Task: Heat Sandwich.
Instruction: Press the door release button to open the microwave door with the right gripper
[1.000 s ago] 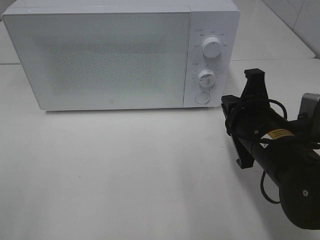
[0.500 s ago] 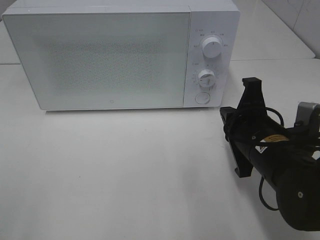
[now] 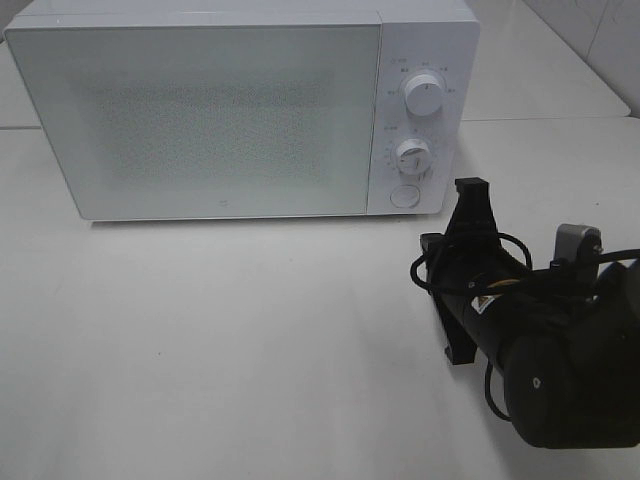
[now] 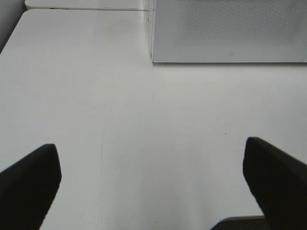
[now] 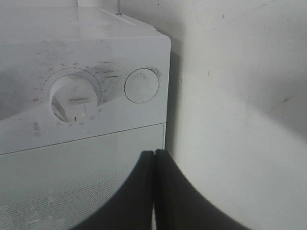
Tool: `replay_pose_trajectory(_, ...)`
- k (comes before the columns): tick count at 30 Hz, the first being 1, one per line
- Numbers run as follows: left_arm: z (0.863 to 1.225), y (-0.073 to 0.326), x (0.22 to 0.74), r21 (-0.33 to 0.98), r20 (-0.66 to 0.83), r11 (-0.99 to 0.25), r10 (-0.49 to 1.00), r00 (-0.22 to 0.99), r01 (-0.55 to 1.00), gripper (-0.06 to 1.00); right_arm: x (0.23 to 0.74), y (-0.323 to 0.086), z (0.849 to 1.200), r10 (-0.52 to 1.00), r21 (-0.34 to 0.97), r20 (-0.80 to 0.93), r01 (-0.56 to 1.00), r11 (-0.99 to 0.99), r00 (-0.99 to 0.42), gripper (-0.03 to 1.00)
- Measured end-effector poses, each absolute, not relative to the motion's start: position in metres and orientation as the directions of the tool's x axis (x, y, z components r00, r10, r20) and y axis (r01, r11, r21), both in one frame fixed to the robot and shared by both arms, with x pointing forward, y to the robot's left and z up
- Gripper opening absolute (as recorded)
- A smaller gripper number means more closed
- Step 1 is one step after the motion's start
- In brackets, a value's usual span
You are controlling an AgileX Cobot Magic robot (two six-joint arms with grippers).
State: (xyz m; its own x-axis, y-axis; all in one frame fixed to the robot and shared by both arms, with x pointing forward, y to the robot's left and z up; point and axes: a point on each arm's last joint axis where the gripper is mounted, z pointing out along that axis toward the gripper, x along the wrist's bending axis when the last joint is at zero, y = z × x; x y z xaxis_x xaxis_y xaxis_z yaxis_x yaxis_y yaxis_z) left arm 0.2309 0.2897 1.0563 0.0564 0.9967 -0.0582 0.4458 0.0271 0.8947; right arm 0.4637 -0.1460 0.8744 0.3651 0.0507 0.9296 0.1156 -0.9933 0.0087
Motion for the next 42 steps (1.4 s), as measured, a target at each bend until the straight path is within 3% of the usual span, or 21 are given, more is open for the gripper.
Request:
replay_pose_trajectory(21,1.056,0.29,0.231,0.895,-0.058,0.027,0.997,0.056,0.446,0.97,0.53,-0.157,0.877,0.028,-0.021,0.921,0.122,-0.992,0.388,0.01)
replay_pose_trajectory(42,1.056,0.29,0.231,0.895,-0.058,0.027,0.997,0.056,0.446,0.97,0.565,-0.135,0.853,0.016,-0.045,0.915,0.14,-0.989,0.404,0.01)
